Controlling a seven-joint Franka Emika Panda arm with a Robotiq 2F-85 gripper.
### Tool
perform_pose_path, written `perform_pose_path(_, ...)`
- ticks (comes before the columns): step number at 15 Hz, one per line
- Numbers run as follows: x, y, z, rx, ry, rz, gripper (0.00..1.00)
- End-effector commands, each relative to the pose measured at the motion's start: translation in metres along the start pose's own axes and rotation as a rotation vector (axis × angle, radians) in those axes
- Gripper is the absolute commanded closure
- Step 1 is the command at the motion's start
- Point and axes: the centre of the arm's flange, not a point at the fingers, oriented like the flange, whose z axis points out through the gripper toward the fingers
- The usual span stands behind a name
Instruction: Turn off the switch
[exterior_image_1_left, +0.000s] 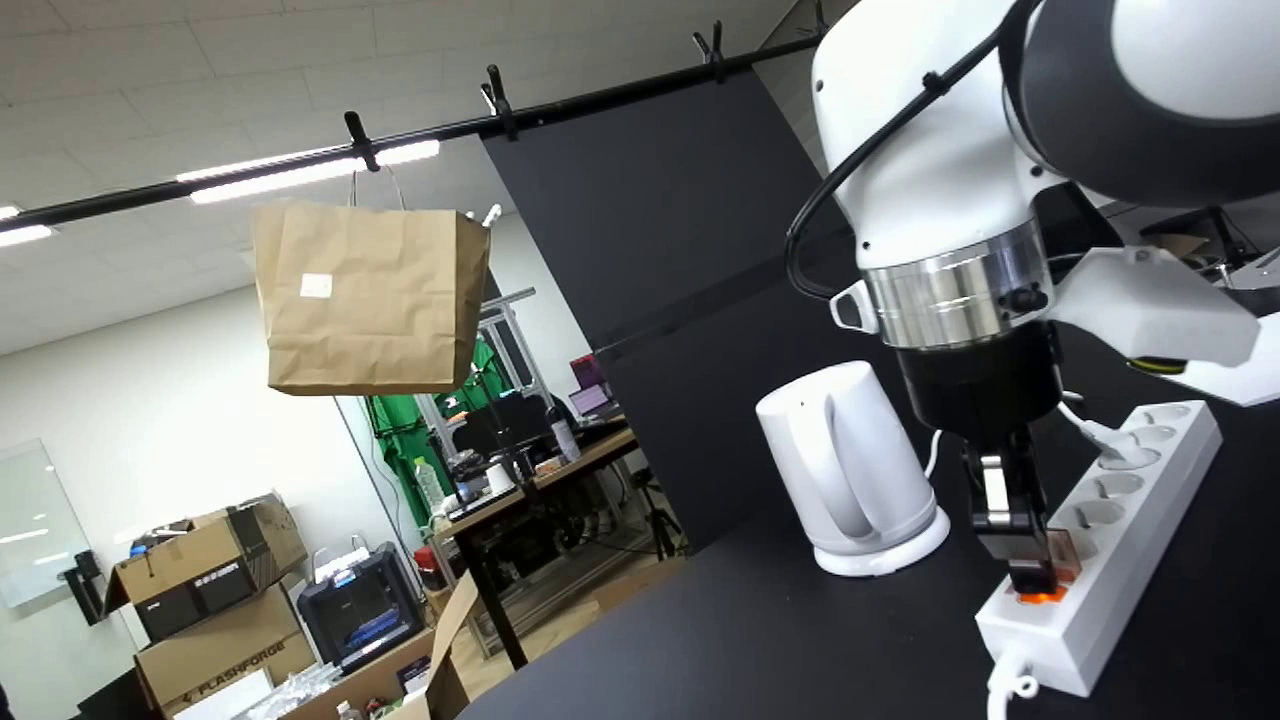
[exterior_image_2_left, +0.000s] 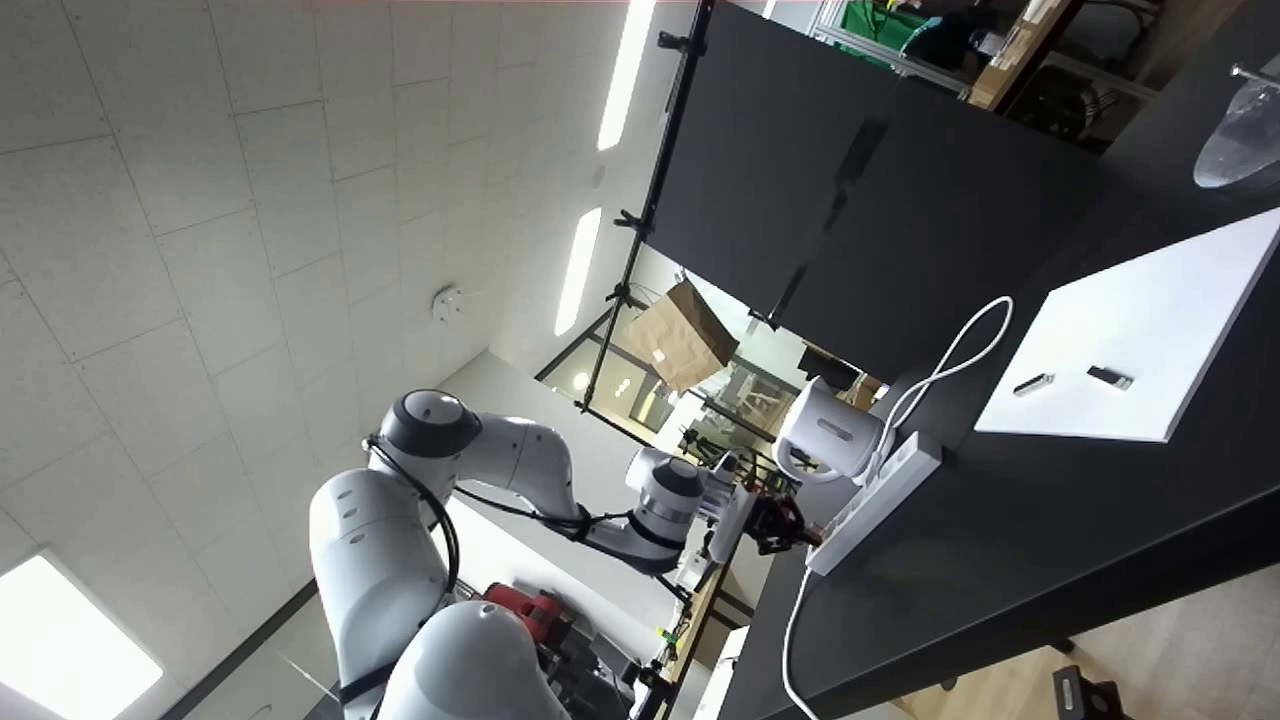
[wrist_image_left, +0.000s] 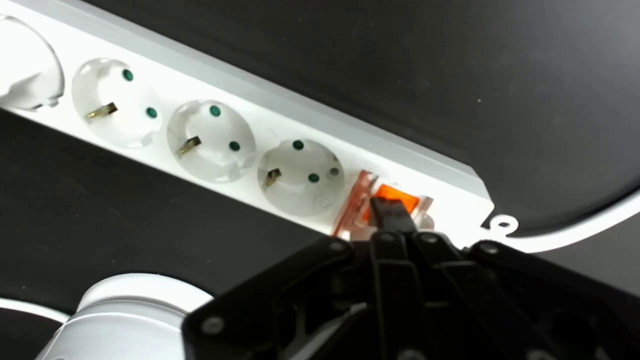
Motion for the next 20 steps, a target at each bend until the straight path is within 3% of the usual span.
perform_pose_path(1,0.015,0.01,0.014,0.064,-0.115,0.019,1.0)
perform_pose_path(5,0.025,0.024,0.02,0.143,-0.249,0.013,1.0)
perform_pose_path(12,0.035,0.031,0.023,0.133,-0.296,-0.005,1.0)
perform_pose_path(14,0.039,0.03,0.01,0.159,-0.282,-0.016,1.0)
perform_pose_path(20,0.061,0.037,-0.095,0.211,-0.128,-0.048,1.0)
